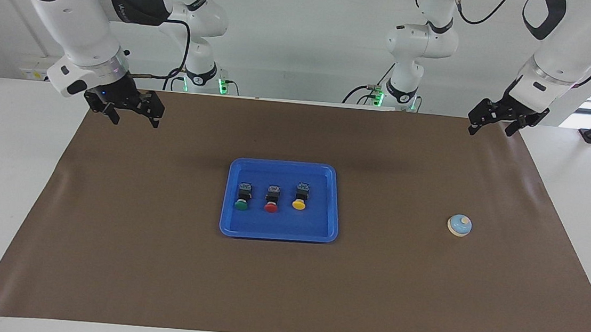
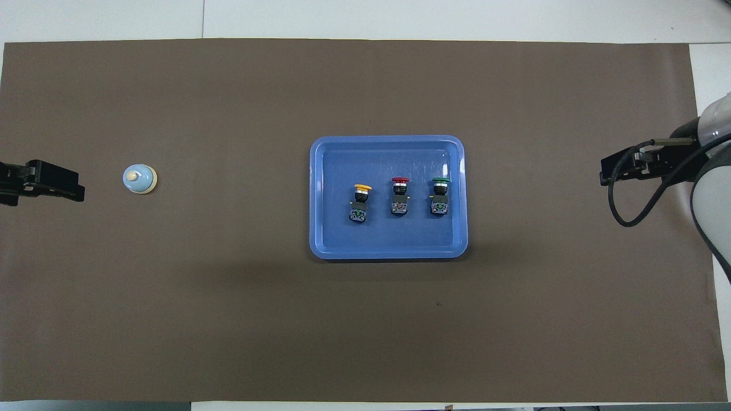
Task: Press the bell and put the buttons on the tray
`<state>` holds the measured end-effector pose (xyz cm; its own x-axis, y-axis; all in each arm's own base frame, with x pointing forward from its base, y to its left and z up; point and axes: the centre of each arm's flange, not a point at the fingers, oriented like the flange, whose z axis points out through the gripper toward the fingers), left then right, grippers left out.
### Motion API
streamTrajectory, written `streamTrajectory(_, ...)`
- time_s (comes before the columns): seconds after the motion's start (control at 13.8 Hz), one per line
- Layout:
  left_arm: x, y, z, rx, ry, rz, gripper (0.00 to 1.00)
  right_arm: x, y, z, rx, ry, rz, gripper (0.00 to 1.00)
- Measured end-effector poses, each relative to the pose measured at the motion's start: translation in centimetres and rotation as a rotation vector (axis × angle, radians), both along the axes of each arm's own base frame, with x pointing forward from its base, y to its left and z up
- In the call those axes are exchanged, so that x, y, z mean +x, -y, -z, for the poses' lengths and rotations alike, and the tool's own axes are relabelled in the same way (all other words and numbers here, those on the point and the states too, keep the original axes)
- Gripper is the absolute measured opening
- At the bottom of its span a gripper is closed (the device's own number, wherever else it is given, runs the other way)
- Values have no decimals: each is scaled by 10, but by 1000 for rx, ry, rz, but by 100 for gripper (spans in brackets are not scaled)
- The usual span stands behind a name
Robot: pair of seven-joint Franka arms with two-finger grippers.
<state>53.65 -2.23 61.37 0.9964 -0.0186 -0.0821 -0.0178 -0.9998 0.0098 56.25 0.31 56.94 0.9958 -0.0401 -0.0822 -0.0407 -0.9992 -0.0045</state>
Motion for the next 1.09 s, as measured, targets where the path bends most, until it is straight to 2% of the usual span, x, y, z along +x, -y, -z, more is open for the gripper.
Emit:
streamTrajectory(0.44, 0, 0, 0, 0, -4, 0, 100, 0, 0, 0, 0, 0, 0, 100)
streamTrajectory(0.58, -6, -1, 3, 2, -43, -1, 100, 0, 0, 0, 0, 0, 0, 100)
streamTrajectory(0.73, -7, -7, 2, 3, -42, -27, 100, 0, 0, 0, 0, 0, 0, 100)
streamTrajectory(0.87, -2, -14, 8, 1, 5, -46, 78, 0, 0, 0, 0, 0, 0, 100)
streamTrajectory(1.09, 8, -21, 63, 1, 29, -62, 38, -1, 0, -2, 0, 4, 0, 100)
